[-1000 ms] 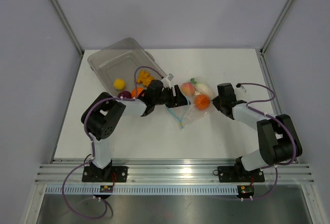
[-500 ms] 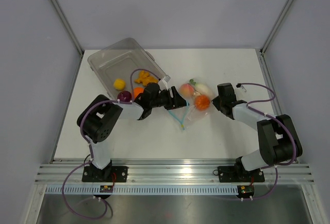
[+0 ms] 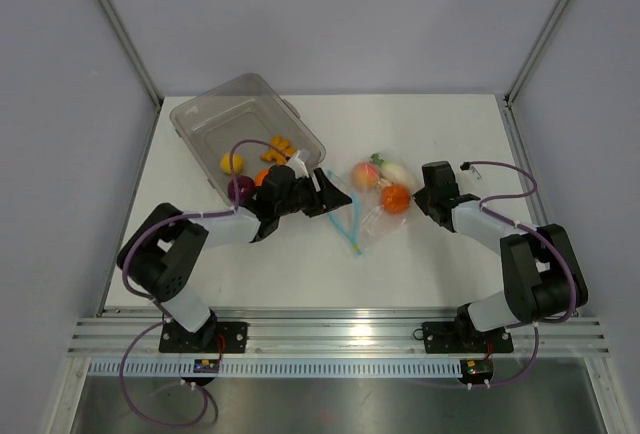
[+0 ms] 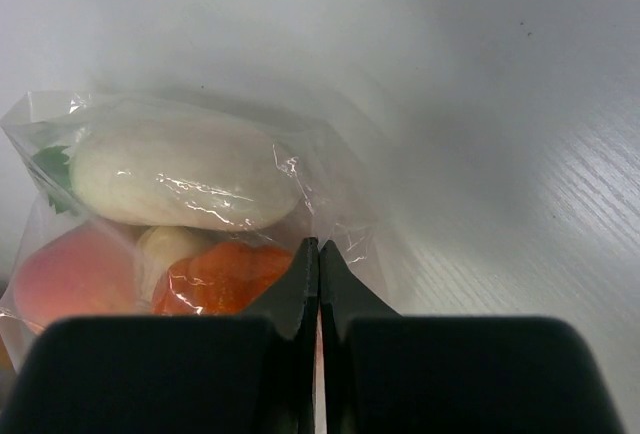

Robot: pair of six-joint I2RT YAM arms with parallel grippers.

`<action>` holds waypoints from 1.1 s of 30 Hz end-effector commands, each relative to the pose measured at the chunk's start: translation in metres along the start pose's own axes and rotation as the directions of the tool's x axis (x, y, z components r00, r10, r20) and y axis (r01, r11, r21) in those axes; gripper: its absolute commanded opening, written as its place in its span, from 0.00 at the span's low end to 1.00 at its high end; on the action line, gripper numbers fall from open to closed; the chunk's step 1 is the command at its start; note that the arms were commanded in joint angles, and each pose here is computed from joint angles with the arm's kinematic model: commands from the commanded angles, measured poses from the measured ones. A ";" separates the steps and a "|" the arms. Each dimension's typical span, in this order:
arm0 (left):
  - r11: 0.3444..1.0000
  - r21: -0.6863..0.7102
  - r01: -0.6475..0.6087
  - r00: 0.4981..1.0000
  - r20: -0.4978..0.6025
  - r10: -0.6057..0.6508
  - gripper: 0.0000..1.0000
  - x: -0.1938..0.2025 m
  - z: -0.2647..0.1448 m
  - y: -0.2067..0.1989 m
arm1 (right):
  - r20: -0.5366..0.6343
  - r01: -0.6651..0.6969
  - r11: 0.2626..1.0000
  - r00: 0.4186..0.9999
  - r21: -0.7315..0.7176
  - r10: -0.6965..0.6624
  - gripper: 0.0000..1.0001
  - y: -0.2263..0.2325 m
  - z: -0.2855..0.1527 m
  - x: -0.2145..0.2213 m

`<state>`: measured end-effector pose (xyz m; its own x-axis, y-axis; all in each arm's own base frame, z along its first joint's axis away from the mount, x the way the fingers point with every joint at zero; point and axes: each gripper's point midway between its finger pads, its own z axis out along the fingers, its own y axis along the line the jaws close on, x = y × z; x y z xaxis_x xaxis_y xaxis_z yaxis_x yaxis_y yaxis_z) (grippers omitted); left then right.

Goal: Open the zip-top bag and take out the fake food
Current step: Pick up the fake fruit from the zipper food storage bag.

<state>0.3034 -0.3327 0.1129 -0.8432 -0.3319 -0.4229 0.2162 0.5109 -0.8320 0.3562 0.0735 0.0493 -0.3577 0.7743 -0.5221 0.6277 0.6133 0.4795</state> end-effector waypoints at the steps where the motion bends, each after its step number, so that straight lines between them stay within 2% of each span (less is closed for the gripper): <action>1: 1.000 -0.015 0.000 0.994 0.109 0.002 0.62 -0.019 -0.016 -0.008 | 0.052 -0.012 1.000 0.999 -0.021 0.013 0.00 0.013 -0.007 -0.015; 5: 0.999 0.027 -0.032 0.986 0.165 0.028 0.62 -0.024 -0.028 -0.017 | 0.050 -0.011 1.000 0.999 -0.022 0.013 0.00 0.013 -0.007 -0.015; 7: 0.998 0.023 -0.051 0.987 0.157 0.047 0.66 -0.026 -0.025 -0.019 | 0.050 -0.011 1.000 0.999 -0.025 0.012 0.00 0.014 -0.007 -0.015; 8: 0.998 0.013 -0.061 0.987 0.148 0.058 0.72 -0.025 -0.023 -0.018 | 0.050 -0.011 1.000 0.999 -0.025 0.012 0.00 0.014 -0.007 -0.015; 13: 0.995 0.036 -0.095 0.988 0.129 0.090 0.77 -0.024 -0.012 -0.022 | 0.046 -0.011 1.000 0.999 -0.027 0.012 0.00 0.015 -0.006 -0.015; 22: 0.987 0.079 -0.142 0.984 0.121 0.132 0.78 -0.026 0.007 -0.036 | 0.041 -0.007 1.000 0.999 -0.031 0.008 0.00 0.015 -0.004 -0.013; 28: 0.983 0.094 -0.157 0.984 0.102 0.148 0.70 -0.029 0.026 -0.048 | 0.032 -0.006 1.000 0.999 -0.030 0.007 0.00 0.016 -0.003 -0.011; 33: 0.986 0.068 -0.155 0.985 0.083 0.149 0.58 -0.027 0.031 -0.043 | 0.032 -0.003 1.000 0.999 -0.029 0.004 0.00 0.016 -0.003 -0.011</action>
<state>0.3269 -0.3619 0.1364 -0.7781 -0.3258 -0.5371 0.3296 0.5162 -0.7905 0.3545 0.0727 0.0481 -0.3616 0.7724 -0.5221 0.6325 0.6147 0.4713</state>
